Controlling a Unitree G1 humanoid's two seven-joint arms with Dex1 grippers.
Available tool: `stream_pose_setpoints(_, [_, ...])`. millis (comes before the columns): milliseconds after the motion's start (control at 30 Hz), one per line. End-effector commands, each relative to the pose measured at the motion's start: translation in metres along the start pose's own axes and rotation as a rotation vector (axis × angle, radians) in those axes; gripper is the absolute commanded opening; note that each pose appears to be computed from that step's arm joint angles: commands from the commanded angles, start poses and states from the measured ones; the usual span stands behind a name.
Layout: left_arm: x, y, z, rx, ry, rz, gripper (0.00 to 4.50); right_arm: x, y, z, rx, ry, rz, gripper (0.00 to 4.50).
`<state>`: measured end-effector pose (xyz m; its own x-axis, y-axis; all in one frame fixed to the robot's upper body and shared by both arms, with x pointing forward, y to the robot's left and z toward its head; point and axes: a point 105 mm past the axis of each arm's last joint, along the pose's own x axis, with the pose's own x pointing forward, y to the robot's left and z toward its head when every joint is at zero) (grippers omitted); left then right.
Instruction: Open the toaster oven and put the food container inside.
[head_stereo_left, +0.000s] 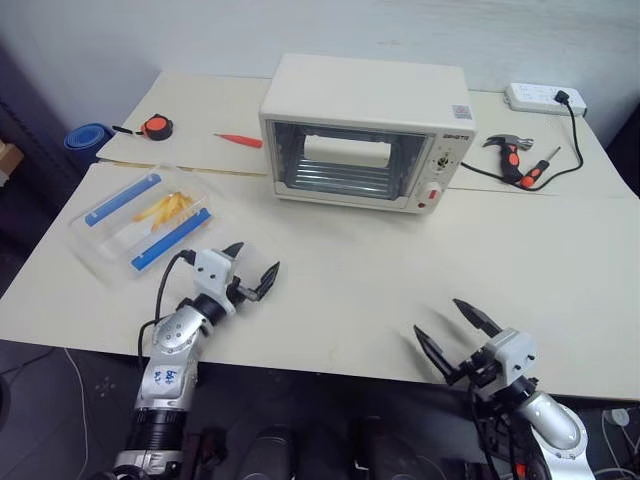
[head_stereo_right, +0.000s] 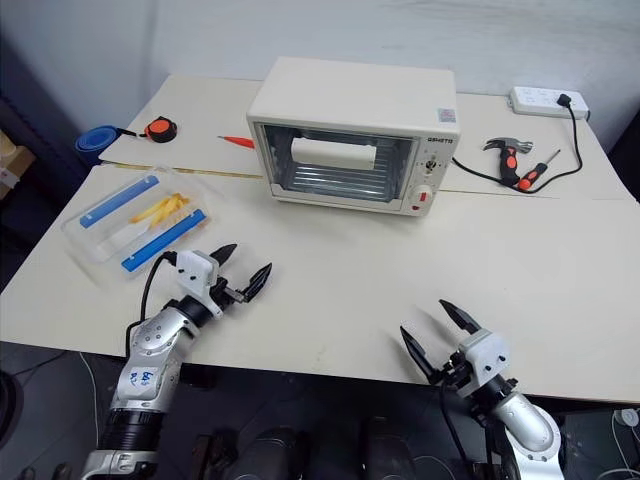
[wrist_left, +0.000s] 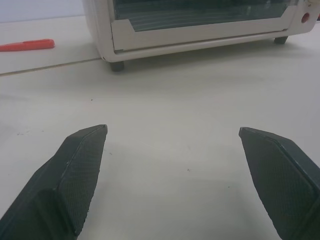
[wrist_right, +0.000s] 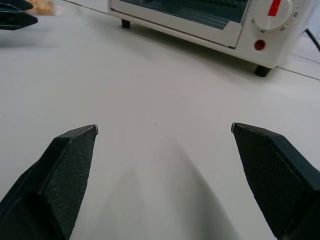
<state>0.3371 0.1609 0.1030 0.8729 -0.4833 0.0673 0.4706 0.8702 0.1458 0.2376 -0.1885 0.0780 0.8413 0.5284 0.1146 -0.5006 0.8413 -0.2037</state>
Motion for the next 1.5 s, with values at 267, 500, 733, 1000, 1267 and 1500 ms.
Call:
stream_pose_setpoints(267, [-0.059, 0.019, 0.056, -0.116, -0.092, -0.279, 4.5, 0.067, -0.028, 0.078, 0.032, -0.134, 0.187, 4.48])
stream_pose_setpoints(500, [-0.089, 0.033, 0.086, -0.142, -0.012, -0.421, 4.5, 0.127, -0.037, 0.115, 0.088, -0.136, 0.264, 4.48])
stream_pose_setpoints(733, [-0.079, 0.019, 0.087, -0.144, -0.014, -0.436, 4.5, 0.169, -0.033, 0.129, 0.08, -0.132, 0.297, 4.48])
stream_pose_setpoints(1000, [-0.072, 0.007, 0.086, -0.155, -0.032, -0.43, 4.5, 0.186, -0.023, 0.149, 0.077, -0.211, 0.328, 4.48])
stream_pose_setpoints(1267, [-0.058, 0.023, 0.105, -0.179, -0.109, -0.397, 4.5, 0.152, 0.021, 0.133, -0.069, -0.208, 0.585, 4.48])
stream_pose_setpoints(1500, [-0.001, 0.052, 0.13, -0.097, -0.169, -0.299, 2.81, 0.133, 0.026, 0.094, -0.144, -0.102, 0.609, 4.5])
